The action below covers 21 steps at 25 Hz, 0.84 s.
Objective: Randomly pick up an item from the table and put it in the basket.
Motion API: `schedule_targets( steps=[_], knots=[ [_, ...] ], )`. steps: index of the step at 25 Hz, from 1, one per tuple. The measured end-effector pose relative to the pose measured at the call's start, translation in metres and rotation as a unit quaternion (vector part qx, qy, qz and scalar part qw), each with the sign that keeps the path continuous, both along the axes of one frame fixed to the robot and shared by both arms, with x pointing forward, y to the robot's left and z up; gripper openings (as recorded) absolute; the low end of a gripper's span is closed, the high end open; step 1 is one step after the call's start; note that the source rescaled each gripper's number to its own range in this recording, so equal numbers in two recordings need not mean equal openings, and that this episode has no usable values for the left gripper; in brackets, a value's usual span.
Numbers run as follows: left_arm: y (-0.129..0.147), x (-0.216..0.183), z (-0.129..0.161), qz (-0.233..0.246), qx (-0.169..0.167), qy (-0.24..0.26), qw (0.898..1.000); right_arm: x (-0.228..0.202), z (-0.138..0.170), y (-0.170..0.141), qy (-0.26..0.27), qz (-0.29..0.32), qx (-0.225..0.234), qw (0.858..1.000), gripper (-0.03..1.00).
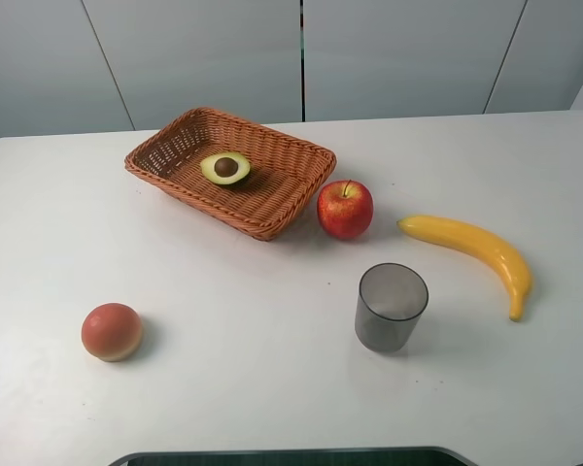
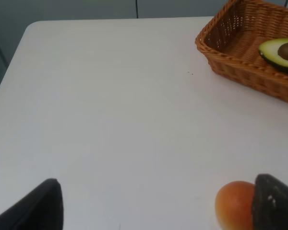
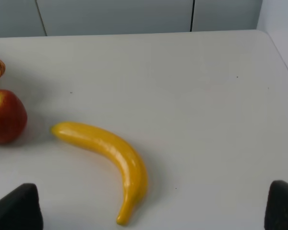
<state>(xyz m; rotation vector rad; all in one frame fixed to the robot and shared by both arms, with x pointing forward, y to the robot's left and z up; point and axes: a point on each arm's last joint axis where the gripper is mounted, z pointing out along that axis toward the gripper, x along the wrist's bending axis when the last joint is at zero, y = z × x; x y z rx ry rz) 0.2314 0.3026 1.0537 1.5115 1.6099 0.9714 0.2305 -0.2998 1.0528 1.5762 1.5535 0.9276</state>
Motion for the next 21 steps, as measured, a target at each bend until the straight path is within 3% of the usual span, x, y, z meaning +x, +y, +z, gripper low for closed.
schedule_targets(
  steps=[21],
  knots=[
    [0.0000,0.0000,0.0000,0.000,0.001,0.000,1.000,0.0000,0.0000,0.0000,0.000,0.001,-0.002,1.000,0.99]
  ],
)
